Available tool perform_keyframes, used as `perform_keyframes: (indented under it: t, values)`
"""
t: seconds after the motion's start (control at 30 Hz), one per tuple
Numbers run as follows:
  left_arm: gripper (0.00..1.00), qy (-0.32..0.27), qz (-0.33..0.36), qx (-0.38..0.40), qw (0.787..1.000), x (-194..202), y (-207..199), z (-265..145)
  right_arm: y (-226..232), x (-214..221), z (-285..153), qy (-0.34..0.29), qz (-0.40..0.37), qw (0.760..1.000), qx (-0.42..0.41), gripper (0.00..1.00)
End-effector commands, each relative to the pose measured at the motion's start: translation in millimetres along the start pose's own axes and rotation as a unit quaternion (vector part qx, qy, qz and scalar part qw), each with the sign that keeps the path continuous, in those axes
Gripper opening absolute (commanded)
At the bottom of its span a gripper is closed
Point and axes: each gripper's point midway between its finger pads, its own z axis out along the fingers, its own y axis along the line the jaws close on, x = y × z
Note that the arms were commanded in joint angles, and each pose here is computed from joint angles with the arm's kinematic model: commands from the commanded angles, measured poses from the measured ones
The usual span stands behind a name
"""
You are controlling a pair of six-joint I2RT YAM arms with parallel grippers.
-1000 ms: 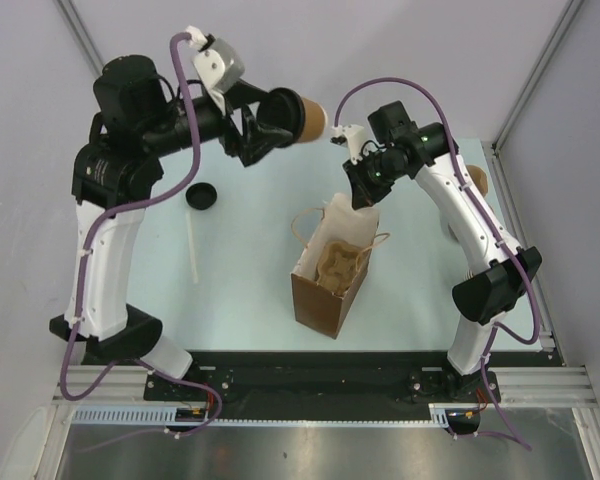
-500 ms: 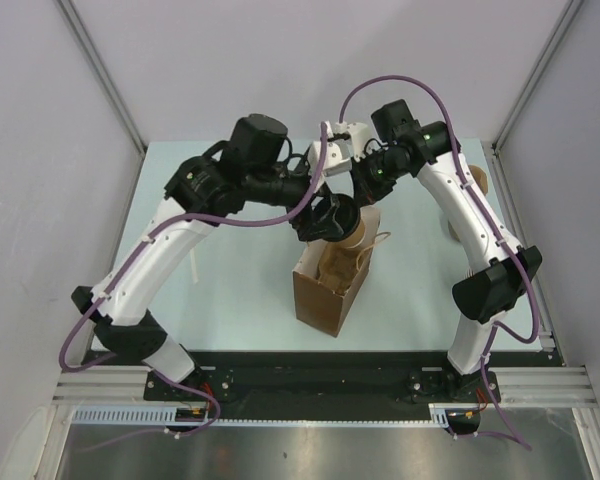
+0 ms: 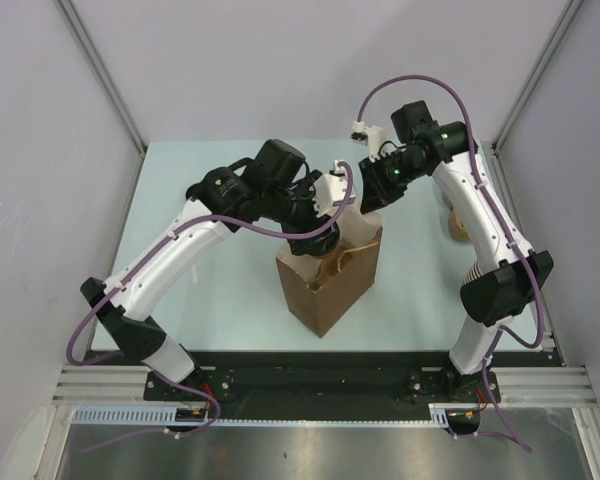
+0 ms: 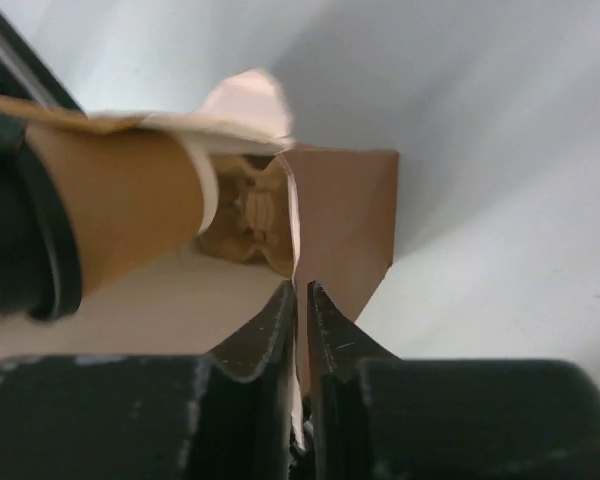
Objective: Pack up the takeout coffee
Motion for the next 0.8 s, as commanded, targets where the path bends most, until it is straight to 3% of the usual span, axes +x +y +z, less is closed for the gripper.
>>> perform_keyframes:
  t: [0.0, 0.03, 0.07, 0.17, 0.27, 0.43, 0.5, 0.77]
  values:
    - [0.0, -0.036, 0.055, -0.011, 0.998, -13.7, 4.7, -23.8, 49.6, 36.9, -37.7, 0.032, 0.012, 0.996, -0.087, 0.2]
    - [0.0, -0.037, 0.061, -0.002, 0.997, -13.7, 1.7, -23.4, 55.3, 37.9, -44.2, 0.025, 0.009, 0.996, -0.089, 0.25]
    - [0.0, -0.04, 0.066, 0.003, 0.997, -14.5, 0.4, -23.2, 57.5, 39.0, -46.4, 0.022, 0.005, 0.995, -0.093, 0.42]
    - [0.0, -0.049, 0.076, 0.022, 0.996, -19.1, -6.4, -25.2, 53.8, 33.2, -51.4, 0.009, -0.024, 0.997, -0.078, 0.79]
    - [0.0, -0.049, 0.087, 0.04, 0.994, -18.7, -11.5, -25.0, 32.2, 10.8, -49.0, -0.007, -0.049, 0.998, -0.041, 0.9]
    - [0.0, -0.041, 0.096, 0.052, 0.993, -14.3, -16.5, -28.7, 26.9, -21.6, -43.8, -0.039, -0.131, 0.99, -0.037, 0.92]
    - [0.0, -0.038, 0.095, 0.054, 0.993, -11.2, -18.3, -29.3, 31.7, -22.8, -35.5, -0.036, -0.173, 0.983, -0.049, 0.91]
    - [0.0, -0.032, 0.087, 0.054, 0.994, -4.3, -21.5, -30.9, 42.6, -9.1, -3.0, -0.008, -0.224, 0.969, -0.101, 0.84]
